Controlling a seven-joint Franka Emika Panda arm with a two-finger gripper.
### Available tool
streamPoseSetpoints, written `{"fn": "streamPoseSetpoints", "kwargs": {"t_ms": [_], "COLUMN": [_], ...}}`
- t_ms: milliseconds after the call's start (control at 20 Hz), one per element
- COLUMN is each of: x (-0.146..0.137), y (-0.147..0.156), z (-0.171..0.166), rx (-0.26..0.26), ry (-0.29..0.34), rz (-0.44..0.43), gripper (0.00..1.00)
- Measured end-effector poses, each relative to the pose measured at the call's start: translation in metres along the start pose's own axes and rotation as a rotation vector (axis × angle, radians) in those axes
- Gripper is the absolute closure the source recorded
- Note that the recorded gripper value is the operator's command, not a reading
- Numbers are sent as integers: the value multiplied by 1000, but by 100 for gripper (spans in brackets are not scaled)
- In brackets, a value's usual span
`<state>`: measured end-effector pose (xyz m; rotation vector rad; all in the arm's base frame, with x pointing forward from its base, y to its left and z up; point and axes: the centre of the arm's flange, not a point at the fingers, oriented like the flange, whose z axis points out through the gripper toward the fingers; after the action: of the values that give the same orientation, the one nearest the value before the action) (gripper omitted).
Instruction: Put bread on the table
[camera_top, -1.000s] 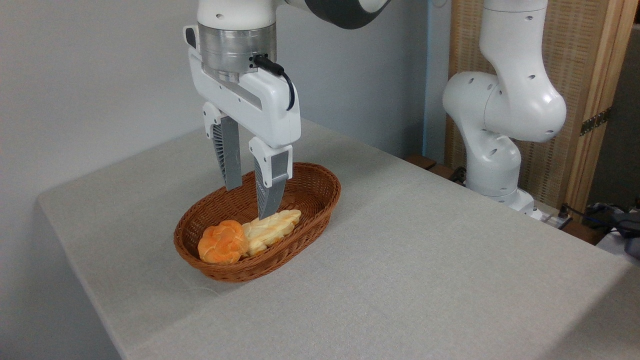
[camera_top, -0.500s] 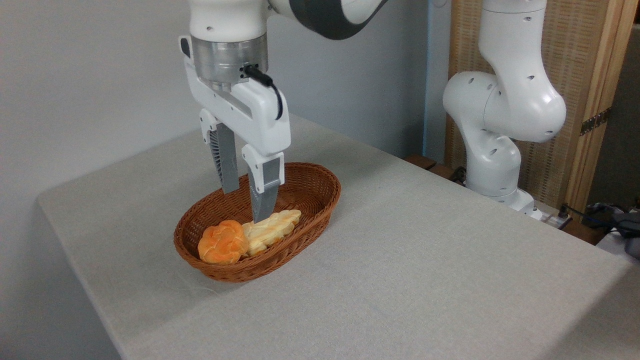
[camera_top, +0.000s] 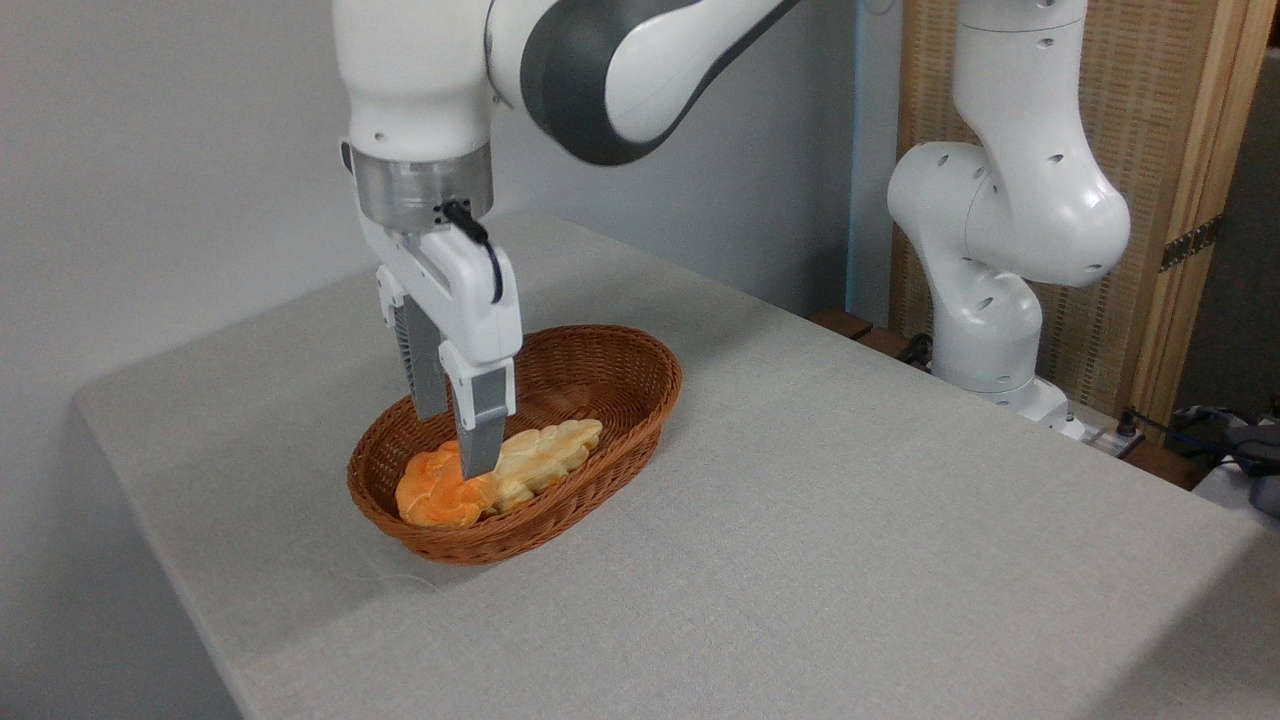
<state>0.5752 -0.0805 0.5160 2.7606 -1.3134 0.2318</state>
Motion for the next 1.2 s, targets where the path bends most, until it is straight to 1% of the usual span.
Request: {"fn": "streamPoseSetpoints", "kwargs": {"t_ms": [150,500,1000,1200], "x": [6,7,10,9], "y": [10,12,16,14], "z": [20,37,43,45], "rx": [-13,-11,-18,2], "ry": [-11,-9,-15,-40], "rz": [19,24,36,55], "gripper": [0,0,0,0]}}
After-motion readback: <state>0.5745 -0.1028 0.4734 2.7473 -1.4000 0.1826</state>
